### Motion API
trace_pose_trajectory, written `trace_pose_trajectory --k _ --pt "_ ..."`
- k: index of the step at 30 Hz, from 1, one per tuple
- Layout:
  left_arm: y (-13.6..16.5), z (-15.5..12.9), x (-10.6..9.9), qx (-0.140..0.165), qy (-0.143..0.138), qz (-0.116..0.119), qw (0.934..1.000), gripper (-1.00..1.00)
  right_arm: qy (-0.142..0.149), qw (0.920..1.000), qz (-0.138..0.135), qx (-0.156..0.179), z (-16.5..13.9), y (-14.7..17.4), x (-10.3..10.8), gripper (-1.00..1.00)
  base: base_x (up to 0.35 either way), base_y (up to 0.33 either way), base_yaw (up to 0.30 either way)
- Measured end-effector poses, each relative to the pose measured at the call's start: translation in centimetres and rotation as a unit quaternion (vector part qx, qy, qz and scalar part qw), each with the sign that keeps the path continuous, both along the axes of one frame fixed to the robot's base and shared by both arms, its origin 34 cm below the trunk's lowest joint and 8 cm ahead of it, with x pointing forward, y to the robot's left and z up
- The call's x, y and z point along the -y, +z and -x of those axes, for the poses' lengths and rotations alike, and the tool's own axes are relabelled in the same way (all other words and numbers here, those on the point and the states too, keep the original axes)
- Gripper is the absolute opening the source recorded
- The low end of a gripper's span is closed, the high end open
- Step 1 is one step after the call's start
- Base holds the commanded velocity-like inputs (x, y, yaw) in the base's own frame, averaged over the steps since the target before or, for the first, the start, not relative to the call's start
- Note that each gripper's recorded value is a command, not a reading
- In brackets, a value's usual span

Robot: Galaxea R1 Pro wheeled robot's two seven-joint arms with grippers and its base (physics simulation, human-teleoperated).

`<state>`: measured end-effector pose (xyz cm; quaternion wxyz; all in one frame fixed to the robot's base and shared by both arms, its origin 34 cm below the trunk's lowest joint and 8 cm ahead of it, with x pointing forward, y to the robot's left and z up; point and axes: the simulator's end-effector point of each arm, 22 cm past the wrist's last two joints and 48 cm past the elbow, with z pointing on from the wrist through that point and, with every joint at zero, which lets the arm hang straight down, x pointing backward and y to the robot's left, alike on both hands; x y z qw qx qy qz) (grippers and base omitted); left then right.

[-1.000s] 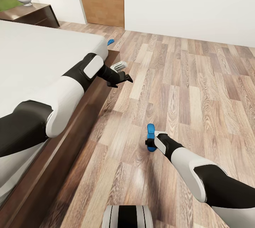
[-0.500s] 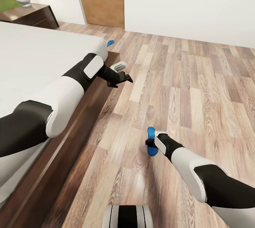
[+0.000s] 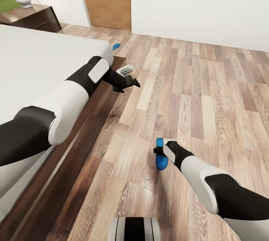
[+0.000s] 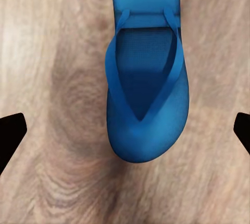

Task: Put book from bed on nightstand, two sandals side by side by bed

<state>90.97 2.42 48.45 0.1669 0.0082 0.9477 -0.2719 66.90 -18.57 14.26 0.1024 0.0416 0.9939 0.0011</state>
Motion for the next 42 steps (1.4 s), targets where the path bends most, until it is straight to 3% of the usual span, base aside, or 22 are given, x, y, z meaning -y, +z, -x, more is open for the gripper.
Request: trace_pose_trajectory --k 15,37,42 --pt "0.0 0.0 0.0 0.000 0.000 0.000 1.0000 1.00 0.000 1.0000 0.000 0.000 0.0 0.0 0.0 1.00 0.002 0.000 0.000" --pt "-7.6 0.4 0.0 -0.045 0.000 0.000 0.9990 1.00 0.000 0.9990 0.000 -0.045 3.4 -5.3 0.0 1.00 0.000 0.000 0.000" --pt "-7.6 0.4 0.0 -0.045 0.000 0.001 0.9990 1.00 0.000 0.9990 0.000 -0.045 3.4 -5.3 0.0 1.00 0.000 0.000 0.000"
